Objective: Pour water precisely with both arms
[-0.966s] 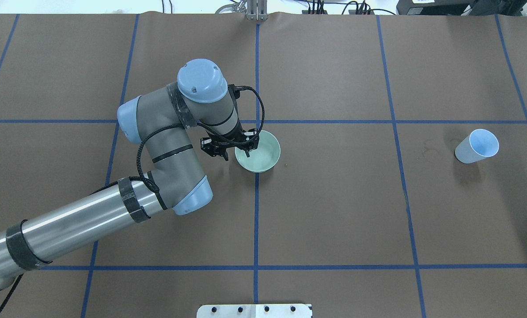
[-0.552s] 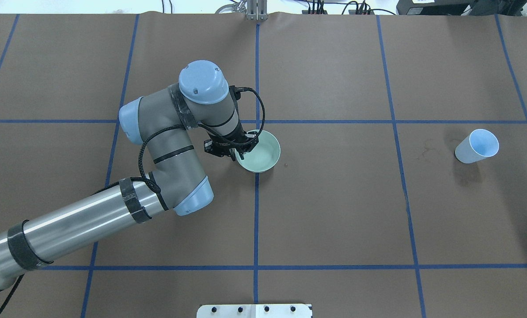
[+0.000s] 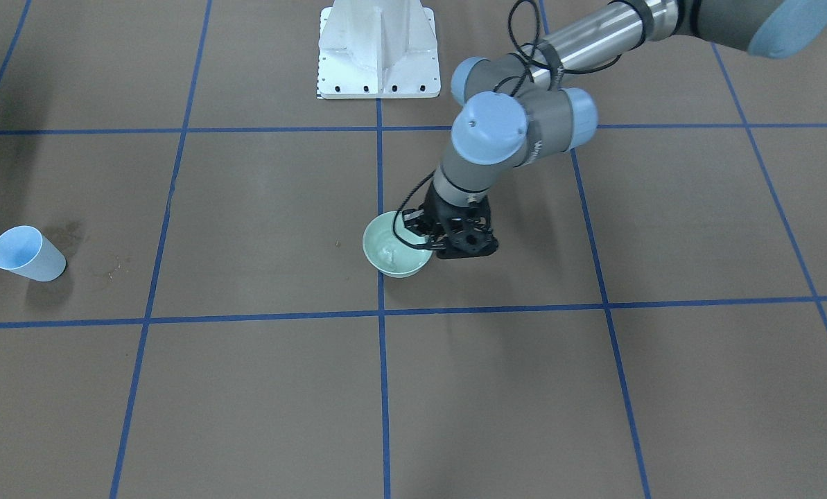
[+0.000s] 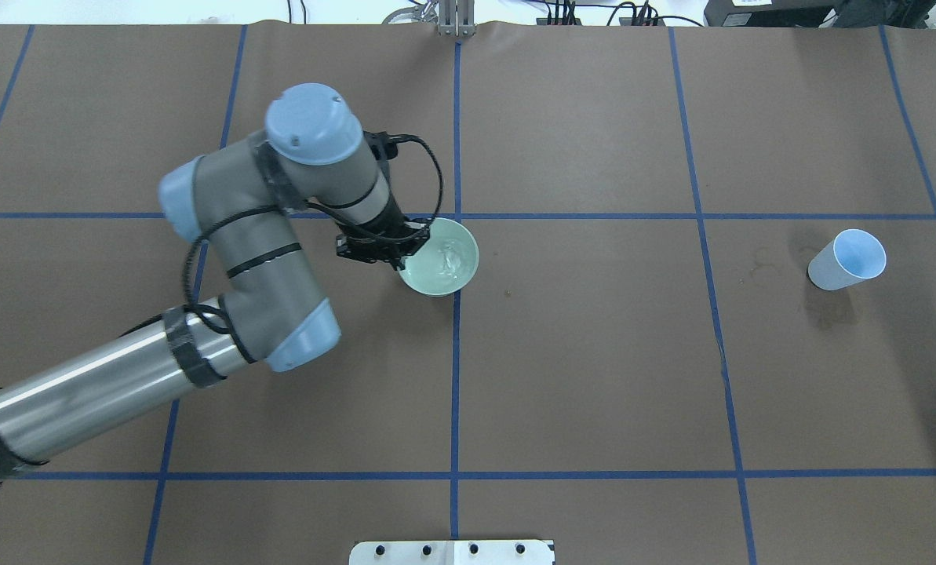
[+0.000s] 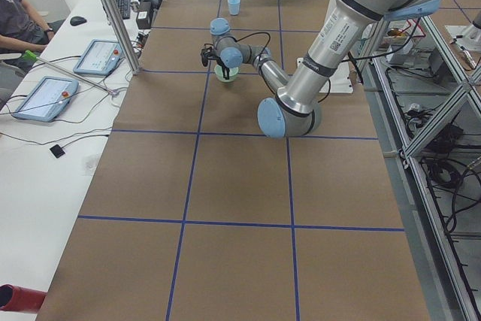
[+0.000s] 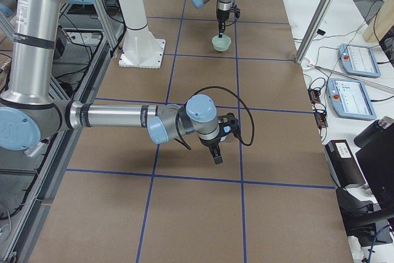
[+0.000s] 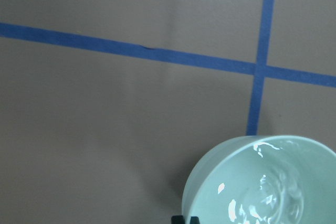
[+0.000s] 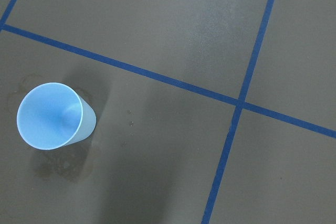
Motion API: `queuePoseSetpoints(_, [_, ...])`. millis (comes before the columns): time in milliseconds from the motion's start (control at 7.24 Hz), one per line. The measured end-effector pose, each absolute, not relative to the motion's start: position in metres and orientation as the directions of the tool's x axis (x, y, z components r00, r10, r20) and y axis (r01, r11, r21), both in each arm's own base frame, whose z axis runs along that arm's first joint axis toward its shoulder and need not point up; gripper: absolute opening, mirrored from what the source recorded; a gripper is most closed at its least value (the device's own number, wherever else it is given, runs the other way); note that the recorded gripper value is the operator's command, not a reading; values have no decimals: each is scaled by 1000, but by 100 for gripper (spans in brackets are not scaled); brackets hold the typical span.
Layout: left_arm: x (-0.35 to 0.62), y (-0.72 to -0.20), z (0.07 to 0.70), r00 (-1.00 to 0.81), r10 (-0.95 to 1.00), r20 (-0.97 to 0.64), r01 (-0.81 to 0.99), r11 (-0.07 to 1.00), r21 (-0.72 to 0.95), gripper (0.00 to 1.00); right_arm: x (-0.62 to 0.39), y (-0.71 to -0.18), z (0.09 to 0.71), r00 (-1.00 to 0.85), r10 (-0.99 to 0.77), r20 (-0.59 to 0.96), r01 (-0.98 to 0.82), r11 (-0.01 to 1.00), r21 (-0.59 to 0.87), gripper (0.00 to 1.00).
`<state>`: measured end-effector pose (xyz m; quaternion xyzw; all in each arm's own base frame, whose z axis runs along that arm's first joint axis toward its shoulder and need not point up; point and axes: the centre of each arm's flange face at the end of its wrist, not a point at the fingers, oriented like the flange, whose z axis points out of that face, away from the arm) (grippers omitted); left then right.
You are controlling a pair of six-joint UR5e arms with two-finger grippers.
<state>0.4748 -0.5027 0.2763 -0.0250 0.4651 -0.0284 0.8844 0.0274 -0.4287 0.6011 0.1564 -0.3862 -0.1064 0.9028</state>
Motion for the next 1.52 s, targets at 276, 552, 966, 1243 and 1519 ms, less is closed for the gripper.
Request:
queuePoseSetpoints(276, [369,-489,371,600,-61,-797,12,998,-66,0,28,-429,599,679,-316,663,70,927,369,100])
queuePoseSetpoints(552, [288,-484,458,645,-64,-761,3,997,-82,0,29,-429,595,679,-319,661,68,924,376,100])
queuePoseSetpoints(966, [222,-492,550,704,-57,-708,-9,996,-89,0,31,-429,589,681,-321,658,62,921,385,100])
queuePoseSetpoints(1243, [204,-481,583,723,-51,-689,-29,994,-103,0,32,-429,588,682,-321,658,60,920,387,100])
queuePoseSetpoints(1519, [189,-472,597,715,-28,-698,-59,993,-101,99,32,-428,587,682,-321,657,58,919,389,100])
